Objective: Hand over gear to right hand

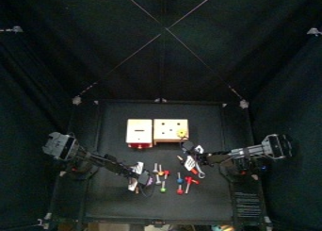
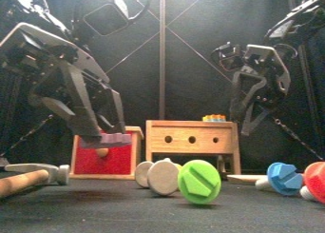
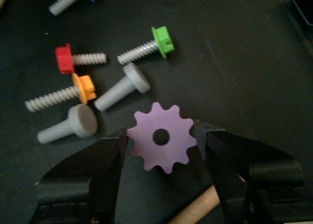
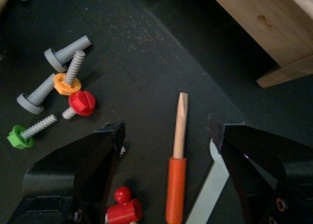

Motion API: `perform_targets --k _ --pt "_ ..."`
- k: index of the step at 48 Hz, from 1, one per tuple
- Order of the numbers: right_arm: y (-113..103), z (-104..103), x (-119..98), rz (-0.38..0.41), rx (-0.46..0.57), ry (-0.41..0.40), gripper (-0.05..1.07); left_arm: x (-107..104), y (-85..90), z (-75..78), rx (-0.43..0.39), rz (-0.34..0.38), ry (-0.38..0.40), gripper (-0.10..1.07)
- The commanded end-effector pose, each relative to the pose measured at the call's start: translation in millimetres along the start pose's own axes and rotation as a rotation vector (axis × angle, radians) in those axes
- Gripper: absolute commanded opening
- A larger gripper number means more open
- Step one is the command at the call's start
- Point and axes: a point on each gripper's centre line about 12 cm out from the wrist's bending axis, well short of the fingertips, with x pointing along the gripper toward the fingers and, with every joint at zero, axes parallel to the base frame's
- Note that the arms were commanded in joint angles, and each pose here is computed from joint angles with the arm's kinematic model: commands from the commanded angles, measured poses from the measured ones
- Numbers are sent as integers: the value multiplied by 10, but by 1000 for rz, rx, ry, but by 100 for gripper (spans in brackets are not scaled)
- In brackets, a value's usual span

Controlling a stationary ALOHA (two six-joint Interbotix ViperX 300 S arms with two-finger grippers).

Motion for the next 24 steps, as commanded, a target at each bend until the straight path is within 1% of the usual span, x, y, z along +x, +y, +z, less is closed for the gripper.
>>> perform_targets --k 1,7,10,11,15,19,24 --pt "111 171 -104 62 55 -42 100 -58 122 108 -7 26 -55 76" --pt "234 342 -152 173 147 -82 100 -108 346 173 -37 72 -123 76" --pt "294 429 -177 241 189 -110 100 -153 471 228 -52 99 -182 76" --pt "316 473 -189 274 211 -126 100 -168 511 245 -60 109 -199 76" --pt "357 559 -215 352 263 -161 100 -224 655 305 -77 142 -268 76" --pt "356 607 -214 394 311 -178 100 -261 778 325 -91 170 -313 76" --pt "352 633 -187 412 353 -181 100 -302 920 348 -110 204 -367 76"
